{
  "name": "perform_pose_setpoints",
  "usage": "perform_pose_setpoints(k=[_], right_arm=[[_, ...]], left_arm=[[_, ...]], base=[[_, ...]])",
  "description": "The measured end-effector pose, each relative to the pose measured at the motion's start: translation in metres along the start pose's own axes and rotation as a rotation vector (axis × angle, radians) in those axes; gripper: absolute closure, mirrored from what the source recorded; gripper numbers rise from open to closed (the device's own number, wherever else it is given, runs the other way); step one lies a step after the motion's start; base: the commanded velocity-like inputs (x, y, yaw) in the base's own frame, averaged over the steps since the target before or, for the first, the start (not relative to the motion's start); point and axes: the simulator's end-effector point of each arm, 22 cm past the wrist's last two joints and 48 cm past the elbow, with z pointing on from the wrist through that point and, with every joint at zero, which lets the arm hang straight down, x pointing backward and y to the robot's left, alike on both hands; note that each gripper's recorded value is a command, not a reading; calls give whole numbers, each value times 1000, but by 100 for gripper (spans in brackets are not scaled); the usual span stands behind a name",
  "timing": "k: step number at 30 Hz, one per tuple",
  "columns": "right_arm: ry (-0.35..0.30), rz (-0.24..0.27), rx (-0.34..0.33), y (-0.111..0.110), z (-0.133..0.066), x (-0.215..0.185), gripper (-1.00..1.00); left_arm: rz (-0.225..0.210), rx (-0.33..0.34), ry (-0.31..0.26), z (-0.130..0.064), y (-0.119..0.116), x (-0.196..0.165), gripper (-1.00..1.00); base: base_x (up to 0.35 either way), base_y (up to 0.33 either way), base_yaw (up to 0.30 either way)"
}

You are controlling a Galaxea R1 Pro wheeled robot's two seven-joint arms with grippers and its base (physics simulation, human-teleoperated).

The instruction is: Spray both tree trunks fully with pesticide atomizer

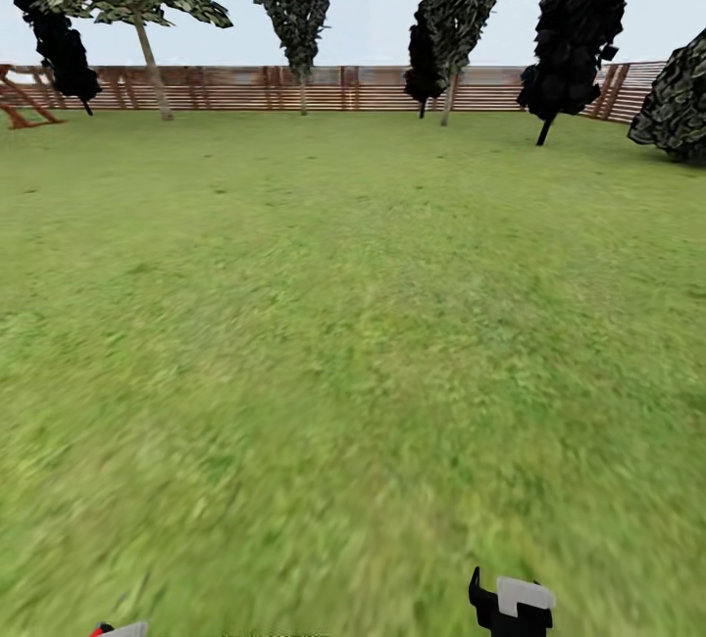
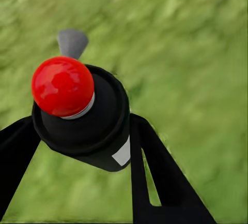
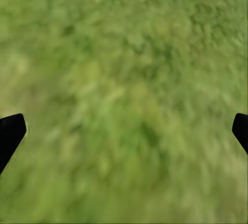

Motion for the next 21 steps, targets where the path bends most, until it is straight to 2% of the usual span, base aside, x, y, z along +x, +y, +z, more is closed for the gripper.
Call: perform_pose_setpoints(k=[21], right_arm=[[8, -4, -1, 0, 0, 4, -100]], left_arm=[[3, -3, 9, 0, 1, 4, 100]], base=[[0, 0, 281]])
